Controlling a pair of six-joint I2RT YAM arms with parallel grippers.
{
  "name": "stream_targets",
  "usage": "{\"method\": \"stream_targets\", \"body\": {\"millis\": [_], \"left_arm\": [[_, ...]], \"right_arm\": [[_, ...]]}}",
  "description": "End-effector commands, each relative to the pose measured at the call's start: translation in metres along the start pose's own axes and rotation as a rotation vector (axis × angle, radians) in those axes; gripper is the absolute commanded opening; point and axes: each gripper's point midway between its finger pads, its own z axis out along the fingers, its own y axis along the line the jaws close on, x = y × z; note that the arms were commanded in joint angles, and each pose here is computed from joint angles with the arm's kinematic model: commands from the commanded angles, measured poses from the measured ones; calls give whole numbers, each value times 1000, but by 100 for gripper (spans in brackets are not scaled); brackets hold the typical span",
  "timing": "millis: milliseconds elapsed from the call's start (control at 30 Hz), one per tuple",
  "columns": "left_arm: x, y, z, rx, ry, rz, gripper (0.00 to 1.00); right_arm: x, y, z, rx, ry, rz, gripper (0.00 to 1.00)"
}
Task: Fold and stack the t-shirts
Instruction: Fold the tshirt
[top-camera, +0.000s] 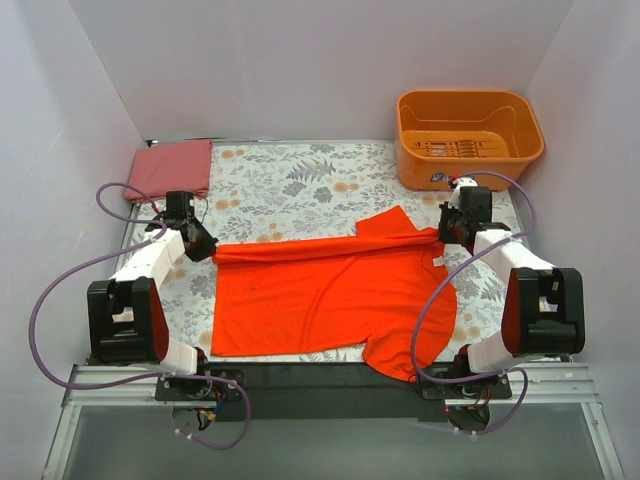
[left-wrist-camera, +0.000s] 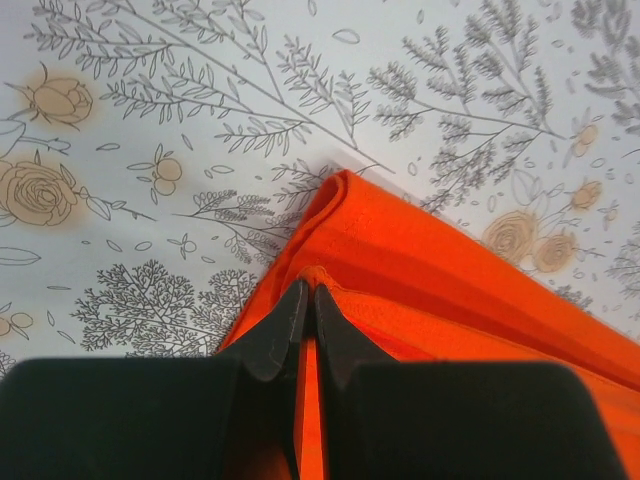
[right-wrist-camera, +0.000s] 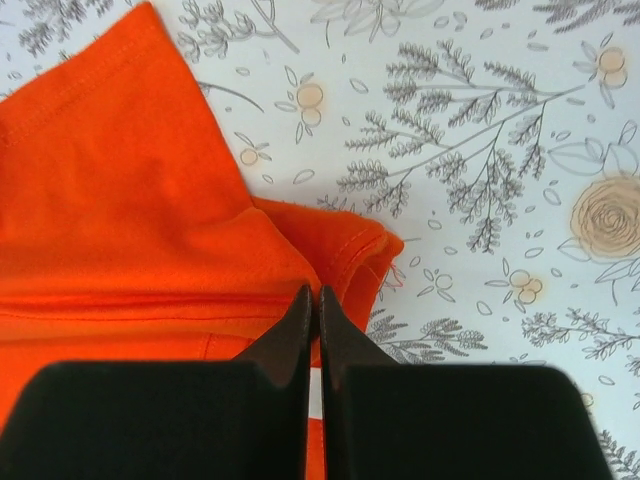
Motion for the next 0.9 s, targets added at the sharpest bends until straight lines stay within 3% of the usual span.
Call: {"method": "stream_targets", "body": {"millis": [0,300,367,433,467,500,567,700,867], "left_arm": [[0,8,-4,-8,-23,-14,0],[28,24,15,-46,45,-37,0],[31,25,14,-40,48,-43,2],[33,22,11,-21,53,-44,8],[31,20,9,-12,46,-43,21],[29,18,4,3,35,-42,25],[23,13,-4,27,13,-40,40],[1,-2,-29,91,-61,-29,57],[-9,-19,-49,156,-114,4,58]], "right_arm": [[5,-14,-1,55,-6,19,1],[37,-11,15,32,112,60,2],[41,-10,16,30,137,67,6],[41,-10,13,32,151,69,19],[40,-9,11,31,152,71,23],[37,-8,10,29,147,68,30],[26,-2,2,-1,128,69,35],[-6,13,-17,-20,47,31,43],[-41,42,-30,-99,-50,-37,45]]}}
